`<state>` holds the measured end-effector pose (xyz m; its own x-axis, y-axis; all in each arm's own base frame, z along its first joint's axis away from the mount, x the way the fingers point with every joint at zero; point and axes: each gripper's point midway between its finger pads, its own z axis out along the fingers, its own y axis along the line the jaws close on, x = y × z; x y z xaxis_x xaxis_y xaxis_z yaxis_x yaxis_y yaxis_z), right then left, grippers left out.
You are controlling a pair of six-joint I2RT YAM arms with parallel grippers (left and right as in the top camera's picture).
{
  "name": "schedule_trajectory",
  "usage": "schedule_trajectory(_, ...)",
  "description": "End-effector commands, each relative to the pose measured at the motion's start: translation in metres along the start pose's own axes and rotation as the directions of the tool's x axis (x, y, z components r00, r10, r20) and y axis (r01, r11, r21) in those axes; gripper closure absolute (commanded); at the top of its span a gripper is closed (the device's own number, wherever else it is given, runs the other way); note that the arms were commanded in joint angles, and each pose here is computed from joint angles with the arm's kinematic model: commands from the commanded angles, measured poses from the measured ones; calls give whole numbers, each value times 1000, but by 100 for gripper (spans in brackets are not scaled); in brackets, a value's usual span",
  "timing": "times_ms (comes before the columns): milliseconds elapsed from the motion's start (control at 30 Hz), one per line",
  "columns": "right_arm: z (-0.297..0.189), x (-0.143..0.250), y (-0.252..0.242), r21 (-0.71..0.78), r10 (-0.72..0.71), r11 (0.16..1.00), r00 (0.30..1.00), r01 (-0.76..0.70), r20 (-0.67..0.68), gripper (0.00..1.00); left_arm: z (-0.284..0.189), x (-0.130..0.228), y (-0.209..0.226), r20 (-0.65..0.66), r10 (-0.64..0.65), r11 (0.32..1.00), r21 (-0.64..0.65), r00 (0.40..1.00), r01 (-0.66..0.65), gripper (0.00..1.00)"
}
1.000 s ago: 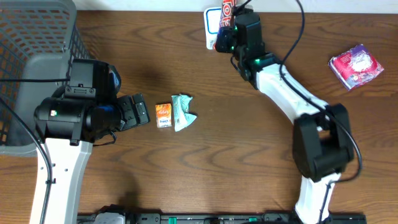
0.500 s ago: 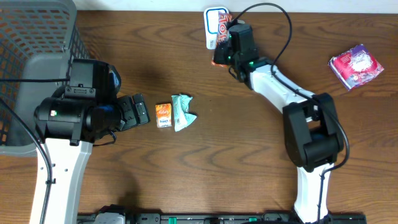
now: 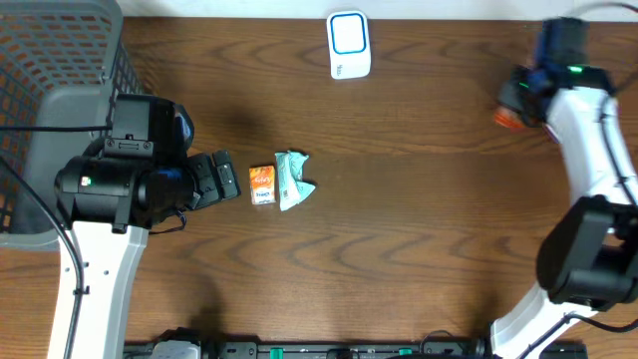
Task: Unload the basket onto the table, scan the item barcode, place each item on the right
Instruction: 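Carry the TOP bar right and drop it beside the purple box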
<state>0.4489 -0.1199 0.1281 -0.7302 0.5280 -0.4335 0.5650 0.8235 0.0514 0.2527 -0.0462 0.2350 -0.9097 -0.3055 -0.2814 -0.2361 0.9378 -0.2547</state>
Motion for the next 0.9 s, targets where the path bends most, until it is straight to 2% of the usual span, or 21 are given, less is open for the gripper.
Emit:
schedule_trajectory(0,8,-6,-69,122,150,982,988,-147,-17,99,0,0,1,-3,16,1000,0,1000,-16,2)
schedule_trajectory(100,13,-3,-101,119,271,957,961,-264,-52,99,0,0,1,-2,16,1000,-1,1000,-16,2)
schedule_trajectory(267,25,-1,-124,99,391,919,916,-382,-88,99,0,0,1,-3,16,1000,0,1000,-16,2)
schedule_trajectory(533,68,3,-124,85,402,915,908,-394,-121,98,0,0,1,-3,16,1000,0,1000,-16,2)
schedule_trajectory(600,78,4,-121,73,400,916,907,-394,-130,86,0,0,1,-3,16,1000,0,1000,-16,2)
schedule_trajectory(767,79,-3,-106,-13,392,917,908,-398,-146,68,0,0,1,-2,16,1000,-1,1000,-16,2)
schedule_trajectory(867,62,-15,-87,-129,335,926,929,-356,-159,63,0,0,1,-3,16,1000,0,1000,-16,2)
